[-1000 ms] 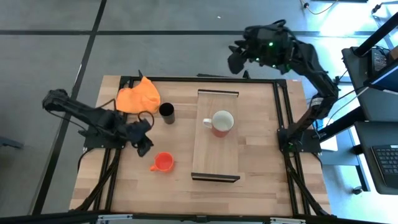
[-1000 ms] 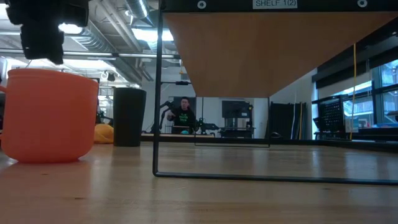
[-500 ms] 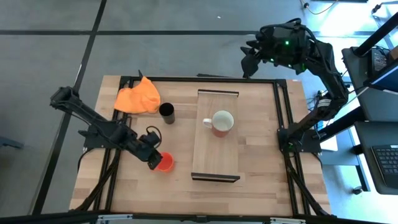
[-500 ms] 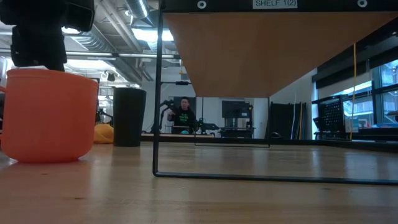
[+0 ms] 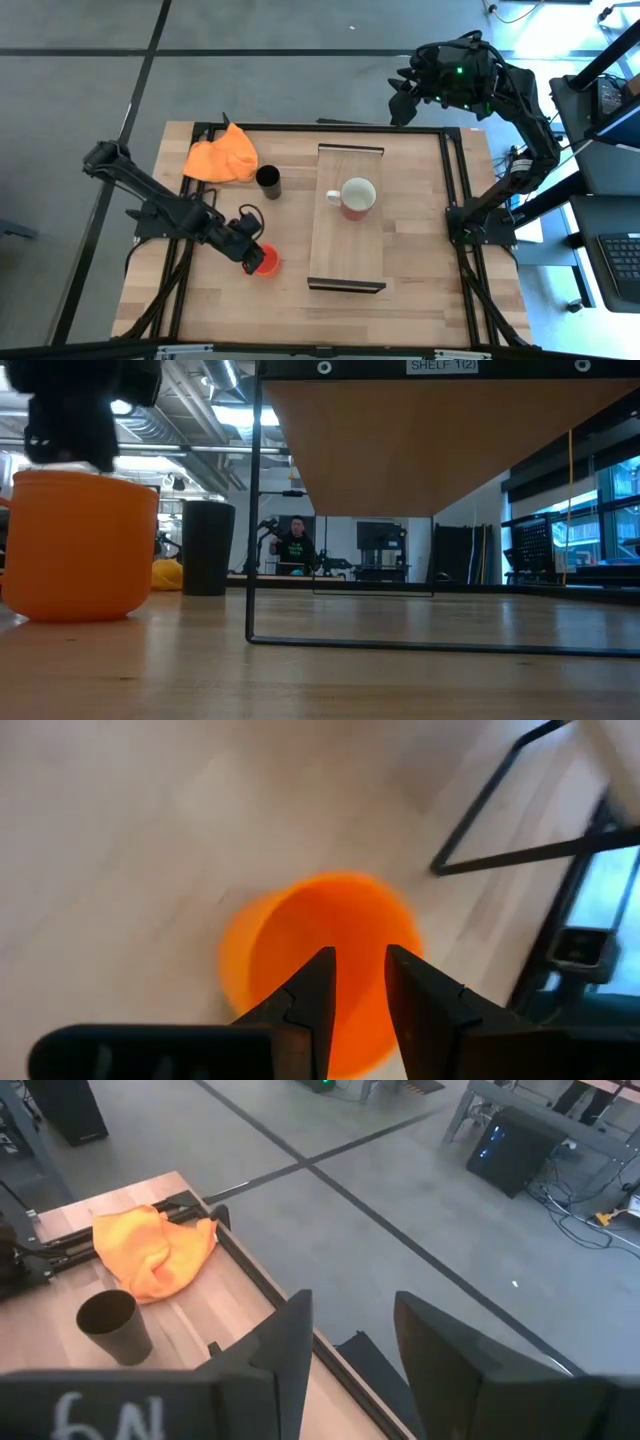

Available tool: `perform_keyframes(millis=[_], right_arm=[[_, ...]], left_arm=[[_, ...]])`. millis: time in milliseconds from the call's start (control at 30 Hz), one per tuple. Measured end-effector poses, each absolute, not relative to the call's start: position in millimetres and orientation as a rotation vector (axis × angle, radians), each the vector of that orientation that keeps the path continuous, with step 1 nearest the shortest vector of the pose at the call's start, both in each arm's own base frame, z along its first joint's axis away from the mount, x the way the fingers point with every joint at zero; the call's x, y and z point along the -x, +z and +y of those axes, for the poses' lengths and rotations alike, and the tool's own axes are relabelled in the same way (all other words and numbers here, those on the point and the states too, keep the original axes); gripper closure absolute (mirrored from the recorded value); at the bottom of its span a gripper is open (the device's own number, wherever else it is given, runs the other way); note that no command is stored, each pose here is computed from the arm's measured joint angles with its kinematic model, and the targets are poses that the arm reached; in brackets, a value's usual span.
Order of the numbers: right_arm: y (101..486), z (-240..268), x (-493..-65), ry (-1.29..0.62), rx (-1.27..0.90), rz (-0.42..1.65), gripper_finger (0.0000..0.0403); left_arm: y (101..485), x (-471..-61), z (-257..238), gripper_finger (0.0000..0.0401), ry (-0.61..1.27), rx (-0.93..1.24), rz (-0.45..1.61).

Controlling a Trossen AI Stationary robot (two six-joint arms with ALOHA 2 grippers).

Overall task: Stack small to large cups/mugs on shelf
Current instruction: Put the orange mug on the shelf

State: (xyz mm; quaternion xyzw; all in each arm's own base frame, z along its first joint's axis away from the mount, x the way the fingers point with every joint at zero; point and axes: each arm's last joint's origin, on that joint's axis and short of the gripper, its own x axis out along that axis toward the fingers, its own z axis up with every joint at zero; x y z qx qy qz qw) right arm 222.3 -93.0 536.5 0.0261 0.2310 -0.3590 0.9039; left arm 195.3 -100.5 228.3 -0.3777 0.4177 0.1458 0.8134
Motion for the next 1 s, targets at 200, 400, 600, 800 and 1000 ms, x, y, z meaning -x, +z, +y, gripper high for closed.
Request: perform_keyframes(millis=[200,400,600,800,1000], right_arm=[[537,-95,-222,-0.750,-0.056,0.467,0.0258],[537,-99,-220,-0.767,-0.061,0.469,0.0258],[536,-99,-220,-0.767,-0.061,0.478,0.0258],[536,-99,-220,-0.767,-0.062,0.479,0.0258],[536,-99,-220,-0.766,-0.060,0.480,0.0258]], left_arm=[[247,-191,-94,0.0318,0.322,0.613,0.952],[235,-183,-93,0.0318,0.289,0.551,1.072],[233,-184,-90,0.0318,0.289,0.537,1.074],[232,-186,-84,0.0318,0.366,0.759,1.114],[233,-187,-88,0.0318,0.482,1.046,1.111]])
